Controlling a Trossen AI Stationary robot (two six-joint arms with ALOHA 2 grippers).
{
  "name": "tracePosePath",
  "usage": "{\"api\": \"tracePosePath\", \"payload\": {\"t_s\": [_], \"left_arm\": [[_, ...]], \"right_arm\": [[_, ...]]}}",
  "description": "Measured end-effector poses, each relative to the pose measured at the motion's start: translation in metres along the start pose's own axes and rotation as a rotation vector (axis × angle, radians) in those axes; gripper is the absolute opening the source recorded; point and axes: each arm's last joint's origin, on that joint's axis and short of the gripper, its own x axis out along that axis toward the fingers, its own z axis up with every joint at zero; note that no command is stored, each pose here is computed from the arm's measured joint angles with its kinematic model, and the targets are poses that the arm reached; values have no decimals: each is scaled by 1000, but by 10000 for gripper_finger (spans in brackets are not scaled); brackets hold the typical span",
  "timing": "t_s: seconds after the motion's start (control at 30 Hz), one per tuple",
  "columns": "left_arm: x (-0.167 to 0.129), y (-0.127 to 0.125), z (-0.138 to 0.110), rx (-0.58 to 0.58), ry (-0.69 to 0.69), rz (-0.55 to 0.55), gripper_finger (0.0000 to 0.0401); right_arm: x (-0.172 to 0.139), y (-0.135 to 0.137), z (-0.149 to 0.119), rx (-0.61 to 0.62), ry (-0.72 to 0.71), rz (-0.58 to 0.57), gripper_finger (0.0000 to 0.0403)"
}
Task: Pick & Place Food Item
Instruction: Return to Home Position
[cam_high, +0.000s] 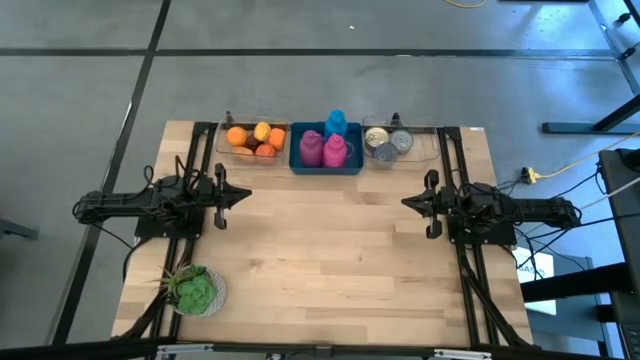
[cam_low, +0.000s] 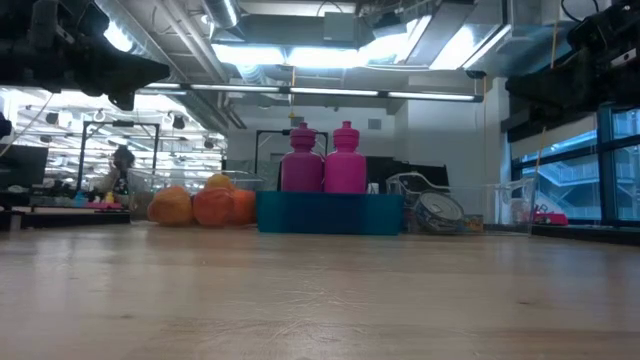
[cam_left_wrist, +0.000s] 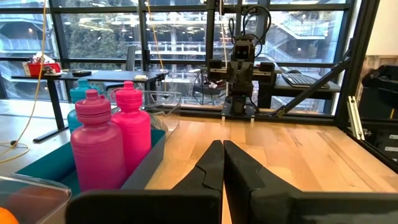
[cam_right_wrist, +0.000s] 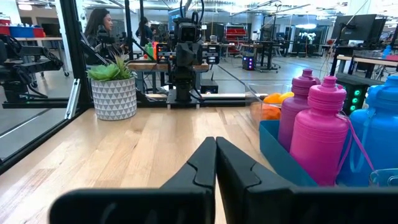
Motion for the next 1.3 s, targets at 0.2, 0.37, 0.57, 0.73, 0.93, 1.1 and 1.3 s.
{"api": "tracePosePath", "payload": {"t_s": [0.2, 0.37, 0.57, 0.73, 0.93, 1.1, 1.3], "left_arm": [[0, 0, 0, 0, 0, 0, 6], [0, 0, 0, 0, 0, 0, 10], [0, 0, 0, 0, 0, 1, 7], [0, 0, 0, 0, 0, 0, 7], [0, 0, 0, 0, 0, 1, 12], [0, 0, 0, 0, 0, 1, 11], [0, 0, 0, 0, 0, 1, 6]], "right_arm": [[0, 0, 0, 0, 0, 0, 10], [0, 0, 0, 0, 0, 0, 10], [0, 0, 0, 0, 0, 0, 10], [0, 0, 0, 0, 0, 0, 10], [0, 0, 0, 1, 0, 0, 10], [0, 0, 0, 1, 0, 0, 10], [0, 0, 0, 1, 0, 0, 10]]}}
